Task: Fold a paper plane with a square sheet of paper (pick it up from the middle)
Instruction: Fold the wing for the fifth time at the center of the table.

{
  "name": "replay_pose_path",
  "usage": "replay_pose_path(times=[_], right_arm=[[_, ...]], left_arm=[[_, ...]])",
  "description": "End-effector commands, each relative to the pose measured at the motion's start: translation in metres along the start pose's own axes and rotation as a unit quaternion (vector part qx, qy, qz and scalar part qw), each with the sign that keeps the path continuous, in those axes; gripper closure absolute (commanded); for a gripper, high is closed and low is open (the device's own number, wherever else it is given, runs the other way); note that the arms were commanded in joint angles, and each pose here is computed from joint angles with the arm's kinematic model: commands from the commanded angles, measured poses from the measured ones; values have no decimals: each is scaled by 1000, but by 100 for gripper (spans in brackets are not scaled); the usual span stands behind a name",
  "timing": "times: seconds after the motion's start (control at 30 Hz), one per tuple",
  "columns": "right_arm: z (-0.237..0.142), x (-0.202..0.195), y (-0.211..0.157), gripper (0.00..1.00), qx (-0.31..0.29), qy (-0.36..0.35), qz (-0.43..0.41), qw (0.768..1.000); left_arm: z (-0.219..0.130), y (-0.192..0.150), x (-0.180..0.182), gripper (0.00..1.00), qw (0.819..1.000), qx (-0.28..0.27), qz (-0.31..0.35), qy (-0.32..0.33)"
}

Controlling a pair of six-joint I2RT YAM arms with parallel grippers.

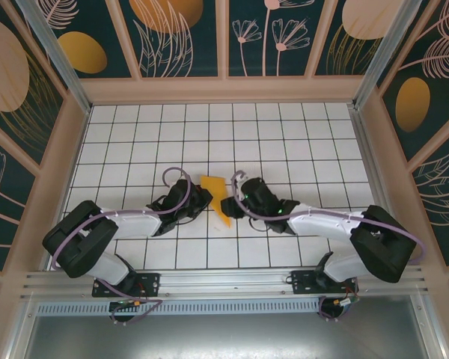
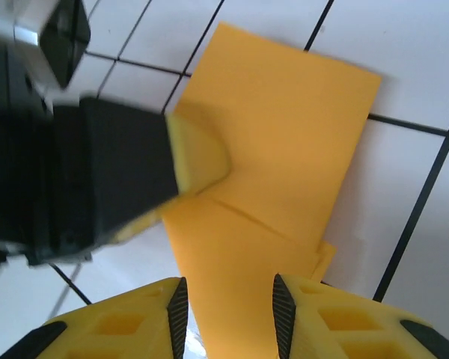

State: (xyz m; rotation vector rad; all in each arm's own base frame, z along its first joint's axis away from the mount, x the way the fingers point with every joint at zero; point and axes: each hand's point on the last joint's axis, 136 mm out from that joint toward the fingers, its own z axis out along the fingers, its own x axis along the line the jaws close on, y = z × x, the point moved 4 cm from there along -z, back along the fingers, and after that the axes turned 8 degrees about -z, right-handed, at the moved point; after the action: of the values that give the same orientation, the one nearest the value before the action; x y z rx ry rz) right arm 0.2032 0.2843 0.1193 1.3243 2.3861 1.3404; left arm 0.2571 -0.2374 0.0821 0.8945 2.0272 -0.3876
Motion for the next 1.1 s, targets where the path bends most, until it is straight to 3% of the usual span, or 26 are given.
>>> replay_pose_path(times=[0.0,0.1,0.2,0.77,1.07], right_arm=[[-5,-3,-12,61,-57,-77,-81,992],[-16,6,-20,58,-115,-74,-126,983],[-19,12,-25,55,-135,-73,-164,974],[23,29,-35,59,-102,-115,-316,936],[41,21,-34,70,-87,-167,-348,918]], left_arm=[[1,-2,-6,95,1000,0,-9,-14],[2,-3,-7,95,1000,1,-8,-13],[4,-4,-7,95,1000,3,-6,-12],[5,-8,-10,94,1000,6,-1,-11],[7,-8,-9,94,1000,9,-1,-10]])
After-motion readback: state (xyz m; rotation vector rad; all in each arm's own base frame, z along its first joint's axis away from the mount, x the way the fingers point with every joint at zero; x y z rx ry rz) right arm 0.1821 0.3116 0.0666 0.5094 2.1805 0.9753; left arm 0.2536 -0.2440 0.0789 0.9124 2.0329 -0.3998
